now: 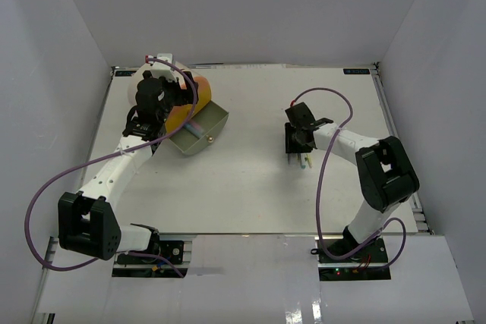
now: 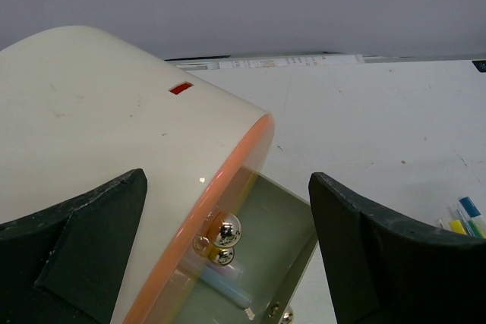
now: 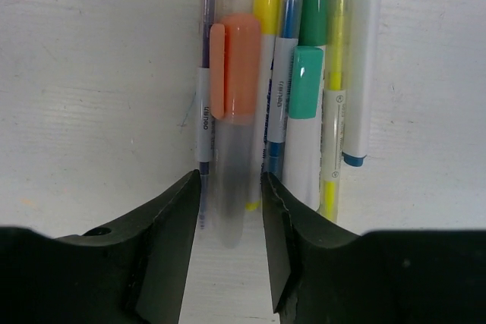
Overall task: Sort the stationery into containers
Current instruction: Pick up the pen from the center of the board.
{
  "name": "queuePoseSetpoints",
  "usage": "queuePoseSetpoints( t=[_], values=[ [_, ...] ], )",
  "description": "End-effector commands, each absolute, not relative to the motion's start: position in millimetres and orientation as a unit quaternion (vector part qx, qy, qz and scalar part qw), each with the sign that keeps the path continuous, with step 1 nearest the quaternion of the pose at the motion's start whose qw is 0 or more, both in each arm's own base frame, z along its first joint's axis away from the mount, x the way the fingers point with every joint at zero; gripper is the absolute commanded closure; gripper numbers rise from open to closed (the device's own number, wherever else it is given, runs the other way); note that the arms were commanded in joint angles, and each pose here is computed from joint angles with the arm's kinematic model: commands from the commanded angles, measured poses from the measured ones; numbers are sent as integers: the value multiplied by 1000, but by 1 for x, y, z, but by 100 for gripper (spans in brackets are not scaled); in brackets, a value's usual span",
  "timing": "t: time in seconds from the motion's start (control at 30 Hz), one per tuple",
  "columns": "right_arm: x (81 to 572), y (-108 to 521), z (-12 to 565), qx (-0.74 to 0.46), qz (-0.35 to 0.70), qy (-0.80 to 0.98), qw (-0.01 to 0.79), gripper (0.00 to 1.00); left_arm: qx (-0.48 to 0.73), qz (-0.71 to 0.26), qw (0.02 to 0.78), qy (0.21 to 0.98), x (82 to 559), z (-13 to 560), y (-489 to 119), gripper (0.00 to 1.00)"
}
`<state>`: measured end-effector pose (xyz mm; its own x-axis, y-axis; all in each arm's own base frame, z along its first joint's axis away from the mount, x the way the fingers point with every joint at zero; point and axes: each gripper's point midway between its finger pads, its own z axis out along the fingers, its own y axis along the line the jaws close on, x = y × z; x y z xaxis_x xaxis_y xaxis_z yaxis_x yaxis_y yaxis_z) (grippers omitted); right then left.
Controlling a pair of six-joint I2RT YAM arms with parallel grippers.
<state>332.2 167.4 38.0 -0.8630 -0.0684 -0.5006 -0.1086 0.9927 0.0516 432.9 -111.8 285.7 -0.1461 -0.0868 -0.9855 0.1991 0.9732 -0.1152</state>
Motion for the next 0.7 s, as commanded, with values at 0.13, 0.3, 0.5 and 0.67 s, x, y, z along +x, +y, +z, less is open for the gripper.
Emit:
queuePoseSetpoints(
  t=[0.13,0.3,0.5,0.67],
  values=[
    [338,167,33,-37,38,964,262,60,43,-130,640,756,426,287,-119,2],
    [338,168,31,-40,40,964,260,64,43,-130,639,757,426,287,-118,2],
    [339,170,31,-46,41,963,261,65,43,-130,639,757,426,287,-119,2],
    [341,174,39,-54,41,961,267,65,43,-130,639,757,426,287,-119,2]
  ],
)
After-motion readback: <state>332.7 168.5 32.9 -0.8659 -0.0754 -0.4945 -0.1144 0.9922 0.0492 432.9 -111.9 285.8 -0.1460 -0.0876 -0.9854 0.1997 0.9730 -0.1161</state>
